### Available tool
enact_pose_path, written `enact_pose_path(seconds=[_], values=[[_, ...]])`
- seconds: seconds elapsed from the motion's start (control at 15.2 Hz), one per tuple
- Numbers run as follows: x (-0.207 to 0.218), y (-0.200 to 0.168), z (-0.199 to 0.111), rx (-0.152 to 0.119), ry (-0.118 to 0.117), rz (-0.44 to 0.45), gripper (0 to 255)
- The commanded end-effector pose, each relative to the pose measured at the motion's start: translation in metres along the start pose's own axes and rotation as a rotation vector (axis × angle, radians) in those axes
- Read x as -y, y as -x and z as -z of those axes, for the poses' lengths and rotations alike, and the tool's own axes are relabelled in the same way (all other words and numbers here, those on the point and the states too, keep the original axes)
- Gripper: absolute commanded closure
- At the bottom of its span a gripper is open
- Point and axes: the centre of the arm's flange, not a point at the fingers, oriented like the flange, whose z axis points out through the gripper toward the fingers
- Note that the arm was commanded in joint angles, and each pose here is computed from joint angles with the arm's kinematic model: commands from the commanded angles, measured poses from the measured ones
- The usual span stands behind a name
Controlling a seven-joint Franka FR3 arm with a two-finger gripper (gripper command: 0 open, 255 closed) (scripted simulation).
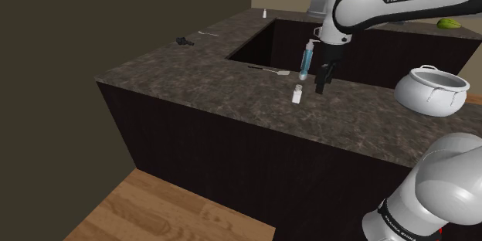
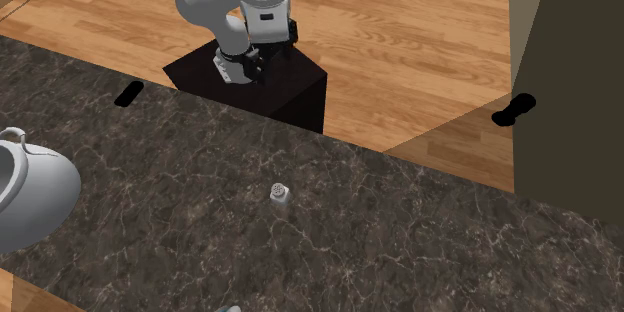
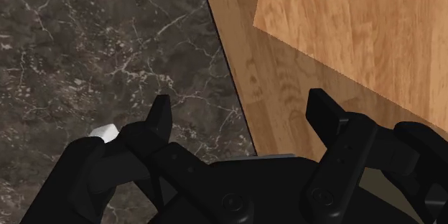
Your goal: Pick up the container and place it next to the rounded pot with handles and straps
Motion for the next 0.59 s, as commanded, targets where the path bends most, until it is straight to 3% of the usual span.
enact_pose_path(seconds=[0.0, 0.53], values=[[-0.023, -0.015, -0.009, -0.006, 0.001, 0.004, 0], [-0.102, -0.072, -0.046, -0.024, -0.003, 0.017, 0]])
